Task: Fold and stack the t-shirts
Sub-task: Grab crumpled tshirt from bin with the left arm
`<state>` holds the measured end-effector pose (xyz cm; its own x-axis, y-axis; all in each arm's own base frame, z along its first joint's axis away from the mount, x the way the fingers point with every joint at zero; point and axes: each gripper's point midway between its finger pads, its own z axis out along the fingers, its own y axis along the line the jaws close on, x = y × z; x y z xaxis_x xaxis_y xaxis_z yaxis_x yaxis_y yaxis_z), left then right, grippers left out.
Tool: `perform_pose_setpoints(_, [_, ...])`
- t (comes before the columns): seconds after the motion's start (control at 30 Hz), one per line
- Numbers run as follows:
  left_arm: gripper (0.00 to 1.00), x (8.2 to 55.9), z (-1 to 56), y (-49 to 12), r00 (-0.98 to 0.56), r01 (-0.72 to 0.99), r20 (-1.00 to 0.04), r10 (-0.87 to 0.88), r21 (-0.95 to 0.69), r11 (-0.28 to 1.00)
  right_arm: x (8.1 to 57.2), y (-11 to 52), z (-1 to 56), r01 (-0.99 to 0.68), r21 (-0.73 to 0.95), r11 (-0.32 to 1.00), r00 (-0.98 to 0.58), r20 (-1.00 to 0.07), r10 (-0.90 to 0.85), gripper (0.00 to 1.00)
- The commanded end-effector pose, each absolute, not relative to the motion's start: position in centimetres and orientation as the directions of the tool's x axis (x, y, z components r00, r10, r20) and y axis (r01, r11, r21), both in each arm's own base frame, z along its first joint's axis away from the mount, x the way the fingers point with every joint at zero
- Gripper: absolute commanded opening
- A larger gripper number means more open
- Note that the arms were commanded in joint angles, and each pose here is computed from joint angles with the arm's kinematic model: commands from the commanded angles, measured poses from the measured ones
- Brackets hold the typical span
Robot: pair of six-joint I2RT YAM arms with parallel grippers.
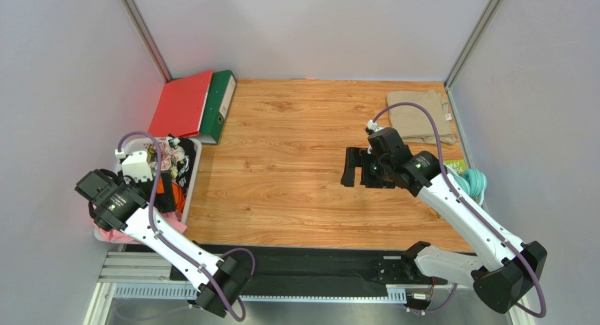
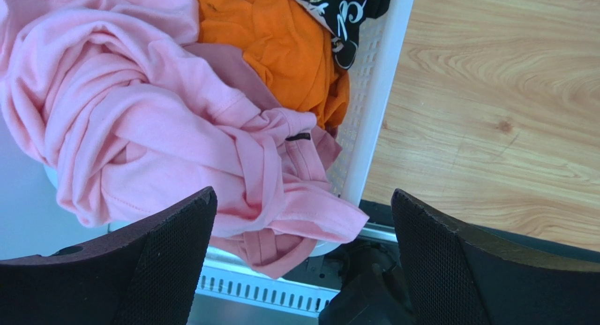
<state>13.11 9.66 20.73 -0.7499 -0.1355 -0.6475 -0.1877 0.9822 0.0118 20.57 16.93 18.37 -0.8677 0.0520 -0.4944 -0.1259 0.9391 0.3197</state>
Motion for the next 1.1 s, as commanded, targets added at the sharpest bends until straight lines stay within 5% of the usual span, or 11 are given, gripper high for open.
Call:
perform_pose_setpoints(0.0, [1.0,12.2,20.0,9.9,-0.775,-0.166,-0.626,-0.087,0.069,0.984,21.0,17.6,18.6,-0.148,0.345,0.927,-0.855,-0.516,0.056,1.0])
perform_pose_setpoints(0.47, [0.97,12.1,17.3,12.7,-0.793,-0.224,-0.598,-0.117,0.107,0.969,20.3,17.9,18.6,-0.162,0.377,0.912,-0.856,-0.514,0.061,1.0])
perform_pose_setpoints(0.7, [0.6,12.2,15.6,13.6,-0.811,-0.225,-0.573,-0.123,0.111,0.968,20.3,18.5,18.8,-0.163,0.404,0.9,-0.861,-0.504,0.07,1.0])
perform_pose_setpoints(0.93, [0.56,12.6,15.5,13.9,-0.802,-0.227,-0.585,-0.12,0.112,0.967,20.1,18.6,19.3,-0.171,0.42,0.891,-0.858,-0.509,0.075,1.0])
perform_pose_setpoints(0.97, [0.52,12.6,15.3,13.9,-0.804,-0.224,-0.582,-0.121,0.109,0.968,20.2,18.7,19.4,-0.172,0.424,0.889,-0.856,-0.511,0.079,1.0])
perform_pose_setpoints(1.0, [0.27,12.6,15.2,14.0,-0.806,-0.222,-0.579,-0.119,0.11,0.969,20.2,18.7,19.4,-0.172,0.425,0.889,-0.855,-0.512,0.079,1.0])
perform_pose_setpoints(1.07, [0.0,12.5,15.1,14.0,-0.809,-0.223,-0.574,-0.123,0.107,0.969,20.1,18.7,19.3,-0.171,0.424,0.889,-0.858,-0.508,0.078,1.0])
